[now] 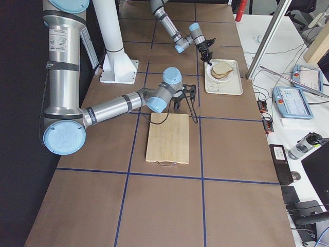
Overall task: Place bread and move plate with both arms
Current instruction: 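Settle the plate on the tray and open the left gripper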
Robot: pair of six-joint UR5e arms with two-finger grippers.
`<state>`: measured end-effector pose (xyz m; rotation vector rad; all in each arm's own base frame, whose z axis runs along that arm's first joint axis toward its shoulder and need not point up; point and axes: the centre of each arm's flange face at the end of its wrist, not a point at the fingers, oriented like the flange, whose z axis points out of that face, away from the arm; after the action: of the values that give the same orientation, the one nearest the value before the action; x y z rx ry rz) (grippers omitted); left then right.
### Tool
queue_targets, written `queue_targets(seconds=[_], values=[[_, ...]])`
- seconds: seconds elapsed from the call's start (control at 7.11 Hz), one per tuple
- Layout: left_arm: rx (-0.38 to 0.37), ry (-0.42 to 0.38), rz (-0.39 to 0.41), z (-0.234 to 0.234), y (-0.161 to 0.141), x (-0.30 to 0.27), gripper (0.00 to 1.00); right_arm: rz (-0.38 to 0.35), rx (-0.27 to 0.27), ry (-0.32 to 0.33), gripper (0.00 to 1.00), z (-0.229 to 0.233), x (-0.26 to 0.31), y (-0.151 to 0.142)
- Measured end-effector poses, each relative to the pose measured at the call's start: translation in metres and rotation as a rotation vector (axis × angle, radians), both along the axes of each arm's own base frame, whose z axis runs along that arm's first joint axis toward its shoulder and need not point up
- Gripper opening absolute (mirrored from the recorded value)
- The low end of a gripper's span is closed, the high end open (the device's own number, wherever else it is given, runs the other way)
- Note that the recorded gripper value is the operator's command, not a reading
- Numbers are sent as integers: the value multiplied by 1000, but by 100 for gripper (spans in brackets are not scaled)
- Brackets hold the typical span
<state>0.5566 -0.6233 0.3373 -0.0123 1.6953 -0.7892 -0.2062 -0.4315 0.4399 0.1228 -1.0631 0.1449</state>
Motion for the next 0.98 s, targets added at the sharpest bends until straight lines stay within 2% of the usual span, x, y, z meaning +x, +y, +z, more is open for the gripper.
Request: queue_targets(seconds=[0.28,0.7,0.98], values=[[-4,-4,0,2,1,2,54,0,2,-2,100,-1,0,0],[-4,-4,2,2,1,2,61,2,8,-4,100,-4,1,0],[22,25,1,-6,6,-8,65,5,10,-7,100,-7,2,-2]])
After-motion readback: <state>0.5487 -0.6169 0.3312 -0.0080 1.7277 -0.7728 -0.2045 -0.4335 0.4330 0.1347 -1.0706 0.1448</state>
